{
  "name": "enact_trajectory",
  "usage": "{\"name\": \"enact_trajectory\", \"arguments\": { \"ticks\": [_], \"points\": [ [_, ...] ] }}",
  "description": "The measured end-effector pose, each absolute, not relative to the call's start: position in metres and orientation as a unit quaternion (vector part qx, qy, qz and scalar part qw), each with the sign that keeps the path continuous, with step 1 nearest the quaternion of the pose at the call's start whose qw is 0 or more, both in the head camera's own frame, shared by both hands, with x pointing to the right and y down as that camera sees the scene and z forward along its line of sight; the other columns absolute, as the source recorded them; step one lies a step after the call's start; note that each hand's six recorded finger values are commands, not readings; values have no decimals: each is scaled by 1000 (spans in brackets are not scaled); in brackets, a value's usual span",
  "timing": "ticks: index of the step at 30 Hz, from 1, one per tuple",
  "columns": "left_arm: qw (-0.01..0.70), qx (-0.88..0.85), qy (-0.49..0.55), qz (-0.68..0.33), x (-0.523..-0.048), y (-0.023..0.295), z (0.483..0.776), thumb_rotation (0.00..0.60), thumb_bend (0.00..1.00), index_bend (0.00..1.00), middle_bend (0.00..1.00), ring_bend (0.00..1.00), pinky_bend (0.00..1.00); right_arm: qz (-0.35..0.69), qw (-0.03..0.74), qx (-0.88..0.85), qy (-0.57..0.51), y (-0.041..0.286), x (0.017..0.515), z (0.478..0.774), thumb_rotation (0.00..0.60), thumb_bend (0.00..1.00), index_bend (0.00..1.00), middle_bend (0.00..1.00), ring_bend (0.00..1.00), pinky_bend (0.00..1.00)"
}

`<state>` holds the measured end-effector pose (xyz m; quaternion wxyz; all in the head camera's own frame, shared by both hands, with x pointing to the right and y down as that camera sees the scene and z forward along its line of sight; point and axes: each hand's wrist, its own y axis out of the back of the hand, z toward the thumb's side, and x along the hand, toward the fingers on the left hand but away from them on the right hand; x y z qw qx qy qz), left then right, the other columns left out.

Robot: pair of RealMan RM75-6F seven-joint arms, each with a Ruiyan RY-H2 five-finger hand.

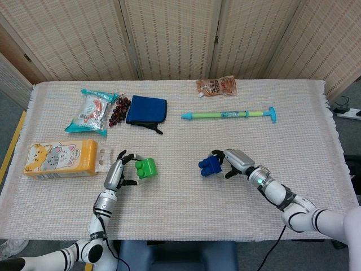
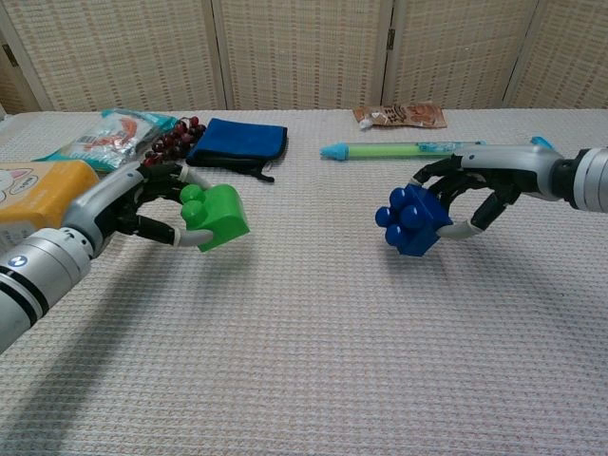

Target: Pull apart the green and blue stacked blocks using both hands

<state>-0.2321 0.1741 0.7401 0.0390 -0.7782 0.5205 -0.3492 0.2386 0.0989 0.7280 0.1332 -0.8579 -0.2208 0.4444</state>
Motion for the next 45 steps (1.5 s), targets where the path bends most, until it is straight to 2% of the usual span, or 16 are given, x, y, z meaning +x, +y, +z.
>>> {"name": "enact_trajectory", "arguments": {
  "ticks": [5,7,9,10,12,13,14,17,26,29,33,39,45],
  "points": [
    [39,-778,517,-354,-233,178,747,600,557,521,827,282,0,454,132,-853,-221,101,242,729,600,397,655,471,364,174],
    [39,-780,515,-353,-233,178,749,600,530,470,777,242,0,456,133,-852,-219,102,242,729,600,398,650,442,332,142],
    [43,-785,510,-349,-231,178,749,600,488,377,633,173,0,459,129,-852,-217,103,242,729,600,397,563,352,265,81],
    [46,-788,506,-347,-230,178,749,600,464,324,522,122,0,460,127,-852,-215,104,242,728,600,397,447,273,216,46],
    [53,-797,492,-347,-227,179,749,600,421,232,295,34,0,464,121,-852,-211,106,243,729,600,397,108,80,113,2],
    [53,-800,486,-347,-227,179,750,600,397,191,178,5,0,465,117,-852,-208,107,243,729,600,397,39,41,91,0],
    [50,-803,481,-348,-227,180,750,600,381,170,96,0,0,466,116,-852,-208,107,243,729,600,397,0,9,71,0],
    [38,-810,474,-344,-227,180,750,600,356,135,4,0,0,459,118,-853,-218,104,242,726,600,398,0,0,30,0],
    [41,-819,464,-336,-223,173,744,600,331,77,0,0,0,455,124,-853,-224,101,244,719,600,397,0,0,0,0],
    [62,-822,458,-334,-224,169,738,600,332,60,0,0,0,454,127,-854,-221,100,245,714,600,397,0,0,0,0],
    [126,-829,425,-341,-233,163,724,600,335,58,0,0,0,453,158,-850,-216,95,250,703,600,397,0,0,0,0],
    [265,-805,399,-351,-271,146,682,600,338,110,2,0,0,469,259,-819,-206,93,268,687,600,397,0,0,0,0],
    [360,-767,363,-388,-326,142,641,600,338,103,16,0,0,511,412,-721,-224,96,295,670,600,397,0,0,0,0]
  ]
}}
